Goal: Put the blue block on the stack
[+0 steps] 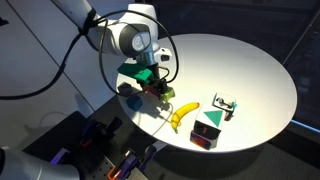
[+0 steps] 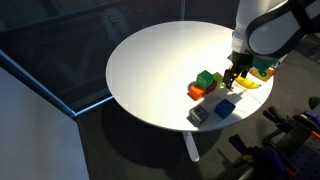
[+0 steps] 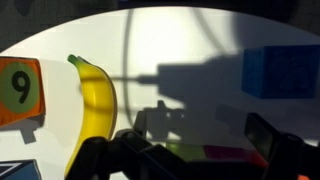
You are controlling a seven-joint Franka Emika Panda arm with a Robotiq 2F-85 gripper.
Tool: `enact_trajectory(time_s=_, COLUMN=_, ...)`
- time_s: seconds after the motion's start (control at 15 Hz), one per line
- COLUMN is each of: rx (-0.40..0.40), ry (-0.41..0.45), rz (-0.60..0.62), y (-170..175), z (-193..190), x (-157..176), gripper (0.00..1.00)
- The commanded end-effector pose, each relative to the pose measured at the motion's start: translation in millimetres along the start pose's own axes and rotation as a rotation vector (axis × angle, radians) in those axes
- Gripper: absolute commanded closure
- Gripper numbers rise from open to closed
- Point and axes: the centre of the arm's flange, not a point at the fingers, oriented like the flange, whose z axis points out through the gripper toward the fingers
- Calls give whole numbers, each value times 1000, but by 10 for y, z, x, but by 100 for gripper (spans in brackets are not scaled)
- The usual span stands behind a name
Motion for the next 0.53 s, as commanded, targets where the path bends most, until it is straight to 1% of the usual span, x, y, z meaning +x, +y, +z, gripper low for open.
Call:
enact_trajectory(time_s=0.0, rx=-8, ry=79, rz=32, y=-271, z=6, x=-70, gripper=0)
enact_trajectory(time_s=0.13, rx=-3, ry=97, rz=86, y=-396, z=27, x=-84, gripper=0)
enact_trajectory(time_s=0.27, rx=-6, ry=87, rz=143, y=-495, z=72, x=-126, gripper=0)
enact_trajectory(time_s=0.47, rx=-9, ry=58, rz=152, y=-632, z=132, x=-239, gripper=0)
